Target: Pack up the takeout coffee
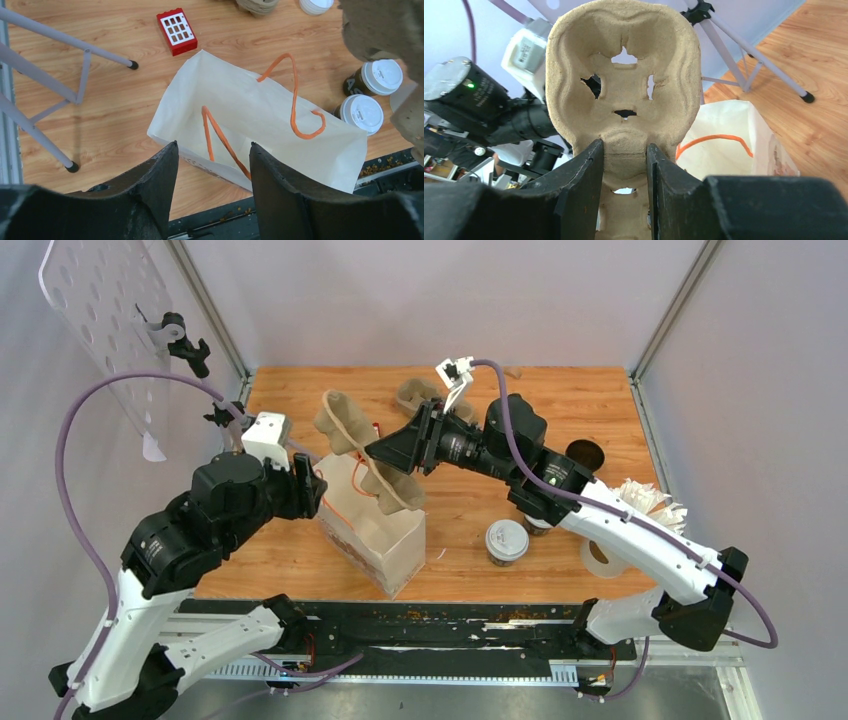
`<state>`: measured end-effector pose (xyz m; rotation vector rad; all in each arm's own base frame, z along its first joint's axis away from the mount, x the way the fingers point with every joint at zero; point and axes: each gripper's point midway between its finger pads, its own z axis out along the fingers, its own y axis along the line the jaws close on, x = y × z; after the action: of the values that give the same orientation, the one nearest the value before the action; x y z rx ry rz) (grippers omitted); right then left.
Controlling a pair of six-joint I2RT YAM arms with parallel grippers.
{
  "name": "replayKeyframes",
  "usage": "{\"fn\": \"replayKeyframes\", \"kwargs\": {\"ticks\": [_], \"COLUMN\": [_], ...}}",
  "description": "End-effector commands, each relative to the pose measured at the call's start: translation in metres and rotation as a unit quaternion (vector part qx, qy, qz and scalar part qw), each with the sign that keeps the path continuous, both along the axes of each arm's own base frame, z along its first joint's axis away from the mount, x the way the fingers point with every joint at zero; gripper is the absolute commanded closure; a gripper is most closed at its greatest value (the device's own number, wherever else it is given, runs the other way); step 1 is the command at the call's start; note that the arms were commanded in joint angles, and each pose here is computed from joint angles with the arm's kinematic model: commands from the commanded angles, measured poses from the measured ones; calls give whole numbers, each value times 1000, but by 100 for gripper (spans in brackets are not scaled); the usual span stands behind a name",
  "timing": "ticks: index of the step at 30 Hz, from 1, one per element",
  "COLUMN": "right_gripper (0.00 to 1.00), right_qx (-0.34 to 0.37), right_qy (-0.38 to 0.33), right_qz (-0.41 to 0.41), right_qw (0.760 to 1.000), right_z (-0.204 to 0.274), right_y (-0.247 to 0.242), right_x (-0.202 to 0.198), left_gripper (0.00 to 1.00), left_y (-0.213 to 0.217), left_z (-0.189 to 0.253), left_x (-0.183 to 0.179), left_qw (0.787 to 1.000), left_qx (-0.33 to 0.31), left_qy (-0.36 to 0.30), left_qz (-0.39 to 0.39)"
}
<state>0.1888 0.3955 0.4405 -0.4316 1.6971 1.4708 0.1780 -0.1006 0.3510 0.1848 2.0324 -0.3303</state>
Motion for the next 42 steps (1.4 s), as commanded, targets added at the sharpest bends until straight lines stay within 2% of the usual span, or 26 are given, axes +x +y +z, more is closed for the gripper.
{"fn": "replayKeyframes", "kwargs": {"ticks": [1,3,8,11,15,28,38,42], "right_gripper": [72,72,72,71,71,71,71,72], "right_qx": [67,73,88,89,94,77,-21,-72], "right_qy": [6,14,32,42,65,109,71,35], "right_qz": [12,19,28,22,18,-9,-106,-133], "right_qw": [998,997,995,995,993,991,992,988], "right_z": [31,29,27,21,11,-28,-73,-83], "right_y": [0,5,18,24,32,62,43,30], "right_x": [-14,-19,-28,-29,-28,-27,1,9], "left_gripper": [41,49,80,90,98,100,100,100], "left_y": [-5,-5,-9,-10,-12,-14,-12,-13], "left_z": [6,7,10,10,9,8,11,11], "left_x": [5,5,2,0,-3,-6,-7,-7], "left_qw": [1000,1000,999,999,998,997,997,997], "left_qx": [-22,-23,-32,-37,-42,-55,-61,-63], "left_qy": [-15,-19,-27,-28,-29,-33,-39,-40], "left_qz": [3,1,-15,-22,-31,-37,-35,-38]}}
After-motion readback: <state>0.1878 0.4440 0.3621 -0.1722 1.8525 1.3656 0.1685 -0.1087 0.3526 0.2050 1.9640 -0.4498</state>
